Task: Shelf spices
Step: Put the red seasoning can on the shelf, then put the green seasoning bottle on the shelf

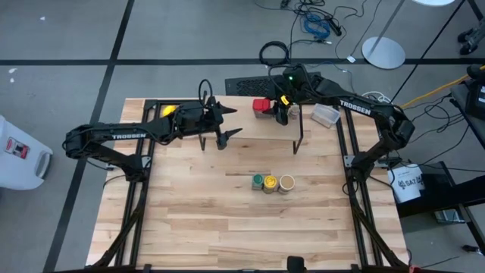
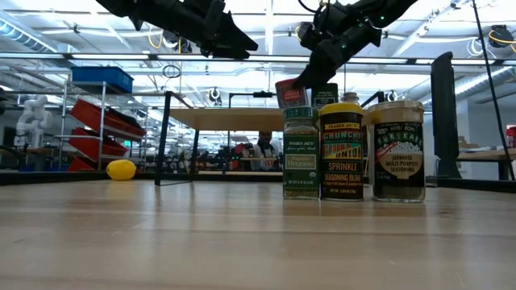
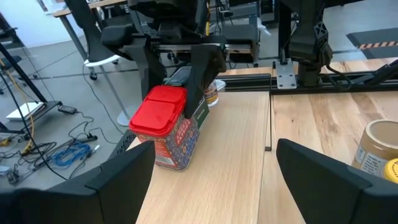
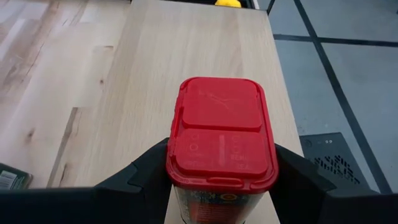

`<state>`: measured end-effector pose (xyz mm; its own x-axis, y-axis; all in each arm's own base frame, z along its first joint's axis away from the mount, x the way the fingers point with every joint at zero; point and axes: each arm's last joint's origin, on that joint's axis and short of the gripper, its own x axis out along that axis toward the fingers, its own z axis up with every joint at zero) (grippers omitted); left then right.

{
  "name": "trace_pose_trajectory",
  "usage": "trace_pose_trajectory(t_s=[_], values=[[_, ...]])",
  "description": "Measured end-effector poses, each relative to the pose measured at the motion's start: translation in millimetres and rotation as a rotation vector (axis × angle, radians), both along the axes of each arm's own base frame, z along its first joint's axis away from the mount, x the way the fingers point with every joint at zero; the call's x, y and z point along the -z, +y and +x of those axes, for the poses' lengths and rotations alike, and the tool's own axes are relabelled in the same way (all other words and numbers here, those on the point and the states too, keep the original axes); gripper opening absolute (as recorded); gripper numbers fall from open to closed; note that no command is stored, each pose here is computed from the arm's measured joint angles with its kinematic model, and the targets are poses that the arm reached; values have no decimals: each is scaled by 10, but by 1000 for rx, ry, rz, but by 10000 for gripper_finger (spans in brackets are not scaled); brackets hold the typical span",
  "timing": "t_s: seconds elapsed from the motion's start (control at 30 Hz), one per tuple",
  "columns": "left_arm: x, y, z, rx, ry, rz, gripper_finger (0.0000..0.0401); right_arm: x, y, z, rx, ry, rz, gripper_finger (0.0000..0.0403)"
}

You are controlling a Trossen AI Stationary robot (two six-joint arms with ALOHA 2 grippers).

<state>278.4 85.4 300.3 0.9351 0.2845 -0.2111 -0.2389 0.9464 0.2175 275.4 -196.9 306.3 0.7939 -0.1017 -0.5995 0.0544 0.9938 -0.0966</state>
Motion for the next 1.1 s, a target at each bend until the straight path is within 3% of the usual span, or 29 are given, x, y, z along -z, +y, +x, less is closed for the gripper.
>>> trace_pose_trajectory(t_s=[0.37, 0.63, 1.1], values=[[1, -5, 2, 19, -2, -6, 345, 11, 5, -11, 14, 12, 29, 209], [1, -5, 2, 19, -2, -7, 345, 4, 2, -8, 17, 6, 27, 244], [5, -6, 2, 19, 1, -10, 345, -136, 56, -107, 21, -18, 8, 242]])
